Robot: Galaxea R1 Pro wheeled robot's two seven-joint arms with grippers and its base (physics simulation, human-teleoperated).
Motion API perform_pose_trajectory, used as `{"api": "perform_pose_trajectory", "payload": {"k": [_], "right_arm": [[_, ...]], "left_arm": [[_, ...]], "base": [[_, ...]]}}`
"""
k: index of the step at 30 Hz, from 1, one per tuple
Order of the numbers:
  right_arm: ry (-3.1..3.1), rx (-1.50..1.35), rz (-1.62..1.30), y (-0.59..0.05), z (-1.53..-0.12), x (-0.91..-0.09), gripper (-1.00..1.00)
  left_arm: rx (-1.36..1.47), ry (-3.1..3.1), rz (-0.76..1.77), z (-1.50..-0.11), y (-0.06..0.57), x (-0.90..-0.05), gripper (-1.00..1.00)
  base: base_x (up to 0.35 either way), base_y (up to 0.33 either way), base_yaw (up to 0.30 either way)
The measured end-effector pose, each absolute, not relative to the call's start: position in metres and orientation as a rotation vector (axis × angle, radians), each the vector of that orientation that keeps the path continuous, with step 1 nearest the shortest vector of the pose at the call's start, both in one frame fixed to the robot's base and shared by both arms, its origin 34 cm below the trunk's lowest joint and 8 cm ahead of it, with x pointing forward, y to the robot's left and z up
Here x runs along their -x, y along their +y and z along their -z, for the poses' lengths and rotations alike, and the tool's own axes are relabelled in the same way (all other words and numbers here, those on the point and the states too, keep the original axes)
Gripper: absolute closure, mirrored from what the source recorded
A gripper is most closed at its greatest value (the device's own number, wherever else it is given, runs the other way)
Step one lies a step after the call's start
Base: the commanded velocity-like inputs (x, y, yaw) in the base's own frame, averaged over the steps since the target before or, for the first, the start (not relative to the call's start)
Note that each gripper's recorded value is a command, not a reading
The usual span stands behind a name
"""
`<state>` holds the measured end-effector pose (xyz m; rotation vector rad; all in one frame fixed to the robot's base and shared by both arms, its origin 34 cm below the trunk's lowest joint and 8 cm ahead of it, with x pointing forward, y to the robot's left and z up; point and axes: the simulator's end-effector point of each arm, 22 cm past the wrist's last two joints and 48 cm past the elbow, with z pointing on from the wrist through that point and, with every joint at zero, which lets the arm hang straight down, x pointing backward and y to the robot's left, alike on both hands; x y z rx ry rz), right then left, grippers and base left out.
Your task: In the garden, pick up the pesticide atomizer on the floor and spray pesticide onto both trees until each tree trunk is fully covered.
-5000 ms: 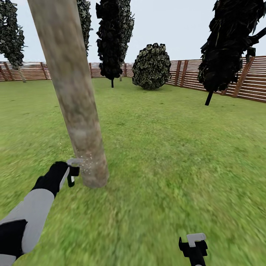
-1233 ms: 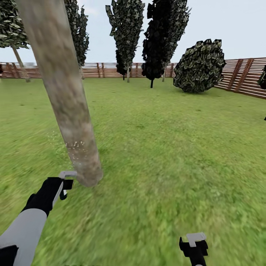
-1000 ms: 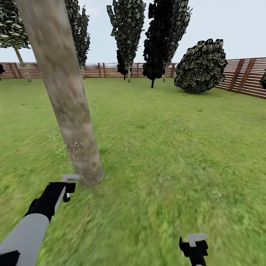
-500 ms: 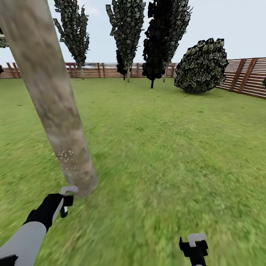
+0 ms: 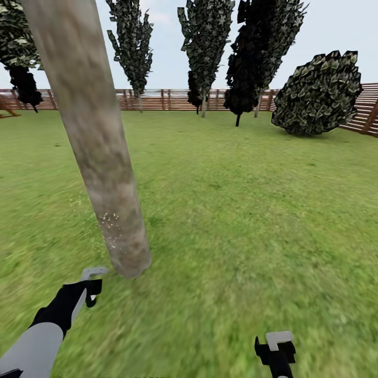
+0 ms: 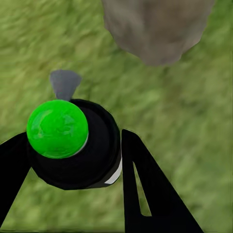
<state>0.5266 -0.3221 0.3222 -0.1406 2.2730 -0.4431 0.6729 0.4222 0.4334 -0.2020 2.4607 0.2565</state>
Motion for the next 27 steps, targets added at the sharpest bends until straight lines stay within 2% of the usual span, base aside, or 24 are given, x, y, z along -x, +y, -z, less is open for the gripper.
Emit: {"api": "perform_pose_trajectory", "payload": {"k": [17,27], "right_arm": [[2.273,0.139,0.444,-0.3224,-0.3223,-0.5265,-1.00],[2.273,0.141,0.443,-0.3221,-0.3223,-0.5266,-1.00]], "left_arm": [[0.208,2.460,-0.242,-0.4326,0.4160,-0.6740,1.00],[0.208,2.460,-0.241,-0.4325,0.4154,-0.6740,1.00]], "base": [[0.023,-0.275,0.008],[0.016,-0.275,0.254]]}}
